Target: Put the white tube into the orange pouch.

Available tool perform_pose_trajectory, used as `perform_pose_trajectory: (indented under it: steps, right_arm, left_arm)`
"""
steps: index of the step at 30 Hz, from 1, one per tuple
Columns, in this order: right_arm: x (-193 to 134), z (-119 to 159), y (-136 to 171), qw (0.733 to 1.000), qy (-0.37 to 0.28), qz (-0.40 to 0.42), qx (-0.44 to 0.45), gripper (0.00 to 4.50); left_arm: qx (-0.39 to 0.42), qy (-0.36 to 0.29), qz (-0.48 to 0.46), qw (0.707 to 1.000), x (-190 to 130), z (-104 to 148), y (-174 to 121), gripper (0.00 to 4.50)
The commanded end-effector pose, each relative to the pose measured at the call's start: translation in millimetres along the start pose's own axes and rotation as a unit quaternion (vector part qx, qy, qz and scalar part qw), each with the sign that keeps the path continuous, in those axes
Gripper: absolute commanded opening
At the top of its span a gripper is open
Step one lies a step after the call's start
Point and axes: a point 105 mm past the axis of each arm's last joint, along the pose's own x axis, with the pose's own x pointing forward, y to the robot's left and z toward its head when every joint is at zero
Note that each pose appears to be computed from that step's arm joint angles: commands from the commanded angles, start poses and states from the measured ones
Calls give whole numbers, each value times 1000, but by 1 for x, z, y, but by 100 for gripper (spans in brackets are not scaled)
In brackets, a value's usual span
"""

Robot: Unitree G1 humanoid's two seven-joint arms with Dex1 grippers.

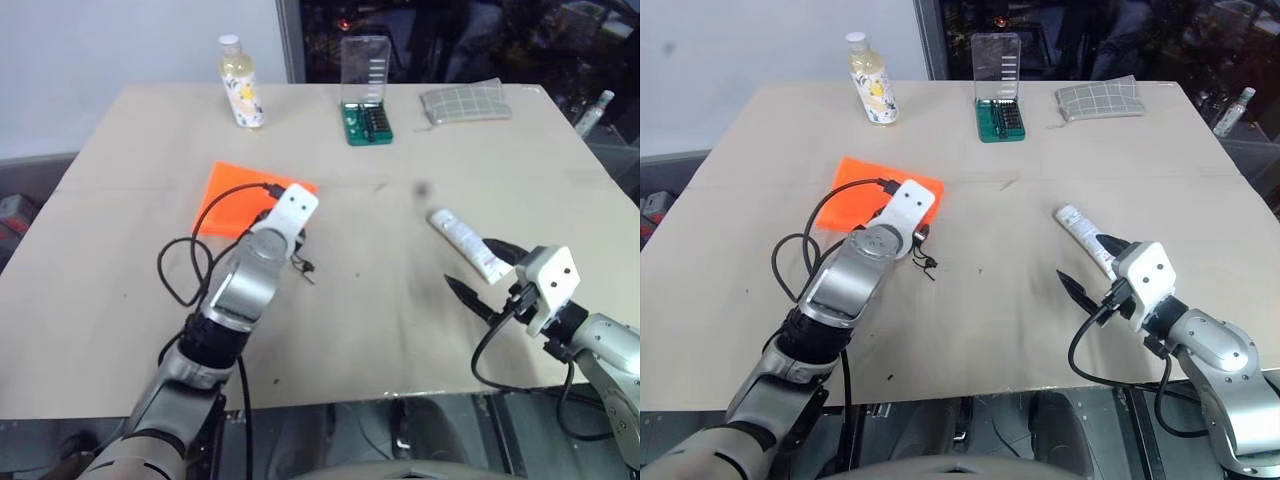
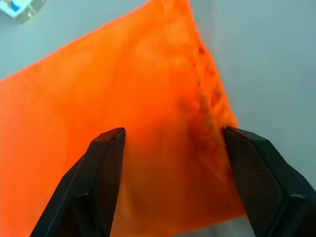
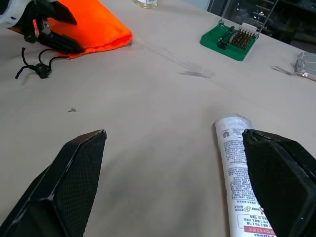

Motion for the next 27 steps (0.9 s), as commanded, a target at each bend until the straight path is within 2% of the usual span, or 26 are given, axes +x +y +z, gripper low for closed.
perform_pose_trajectory:
  steps: [1, 6, 9, 13, 15, 18, 21, 24, 25, 27]
  right_arm:
    - [-3, 13, 0, 1000, -20, -7, -15, 450]
    - [-4, 12, 1, 1000, -20, -8, -14, 450]
    - [-3, 13, 2, 1000, -21, -9, -14, 450]
    - [-2, 13, 2, 1000, -22, -8, -13, 450]
    - [-2, 13, 3, 1000, -22, -8, -13, 450]
    - [-2, 14, 3, 1000, -23, -9, -12, 450]
    - [-1, 13, 6, 1000, -25, -9, -10, 450]
    - [0, 12, 7, 1000, -27, -8, -8, 450]
    - [1, 12, 8, 1000, -28, -6, -8, 450]
    - [5, 11, 12, 1000, -23, 5, 0, 450]
  left_arm:
    - [8, -5, 26, 1000, -1, 6, 9, 328]
    - [11, 1, 29, 1000, 3, 3, 9, 328]
    - [7, 8, 18, 1000, 6, 0, 3, 241]
    - [0, 9, 8, 1000, 10, -6, 1, 69]
    - [-11, 2, 2, 1000, 11, -6, 4, 5]
    - [-36, -28, -19, 999, 9, -2, 11, 5]
    - [-72, -86, -68, 991, 3, 10, 20, 5]
    - [-149, -195, -237, 940, -22, 35, 16, 5]
    - [-165, -225, -304, 911, -35, 41, 15, 5]
    - [-167, -242, -397, 869, -55, 38, 20, 5]
